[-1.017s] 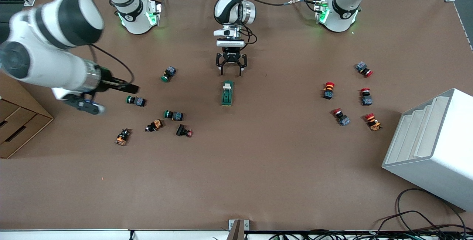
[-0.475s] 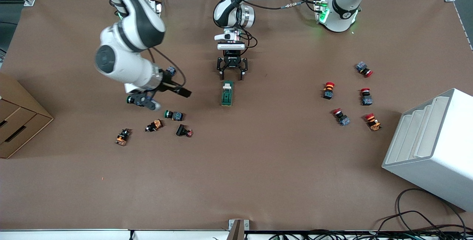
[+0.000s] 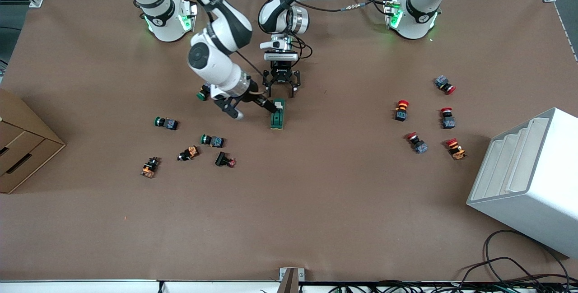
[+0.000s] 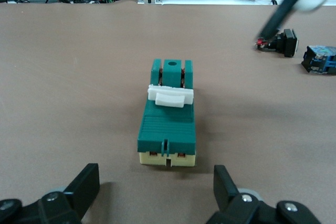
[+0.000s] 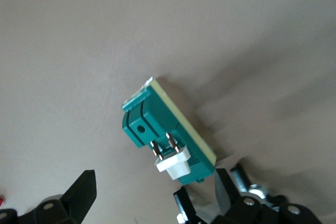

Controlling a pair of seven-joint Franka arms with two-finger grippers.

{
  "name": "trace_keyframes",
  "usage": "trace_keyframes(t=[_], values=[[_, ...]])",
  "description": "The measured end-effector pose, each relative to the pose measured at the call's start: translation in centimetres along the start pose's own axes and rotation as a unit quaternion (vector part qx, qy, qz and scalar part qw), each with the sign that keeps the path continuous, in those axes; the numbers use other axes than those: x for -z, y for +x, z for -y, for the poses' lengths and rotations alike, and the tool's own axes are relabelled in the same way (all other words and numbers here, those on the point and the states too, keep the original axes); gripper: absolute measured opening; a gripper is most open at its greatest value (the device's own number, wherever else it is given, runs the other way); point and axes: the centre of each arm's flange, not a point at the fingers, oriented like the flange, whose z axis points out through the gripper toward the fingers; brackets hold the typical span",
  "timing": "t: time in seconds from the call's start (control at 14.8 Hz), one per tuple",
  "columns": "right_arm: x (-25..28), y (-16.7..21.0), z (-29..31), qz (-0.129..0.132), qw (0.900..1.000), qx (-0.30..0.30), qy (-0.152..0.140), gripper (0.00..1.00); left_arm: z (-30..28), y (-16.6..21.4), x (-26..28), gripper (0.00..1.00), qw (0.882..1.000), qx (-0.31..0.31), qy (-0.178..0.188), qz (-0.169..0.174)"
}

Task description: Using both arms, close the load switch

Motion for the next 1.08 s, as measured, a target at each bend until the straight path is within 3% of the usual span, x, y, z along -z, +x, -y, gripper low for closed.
trace_keyframes(t=[0.41,1.08], values=[[-4.9,-3.5,-1.0,0.002,1.0,-0.005,0.02,1.0,-0.1,-0.1,0.0,0.96,1.0,-0.014,0.001,-0.003],[-6.8,-2.8,-1.7,-0.01,0.999,-0.023,0.046,1.0,-0.1,-0.1,0.0,0.96,1.0,-0.014,0.001,-0.003]])
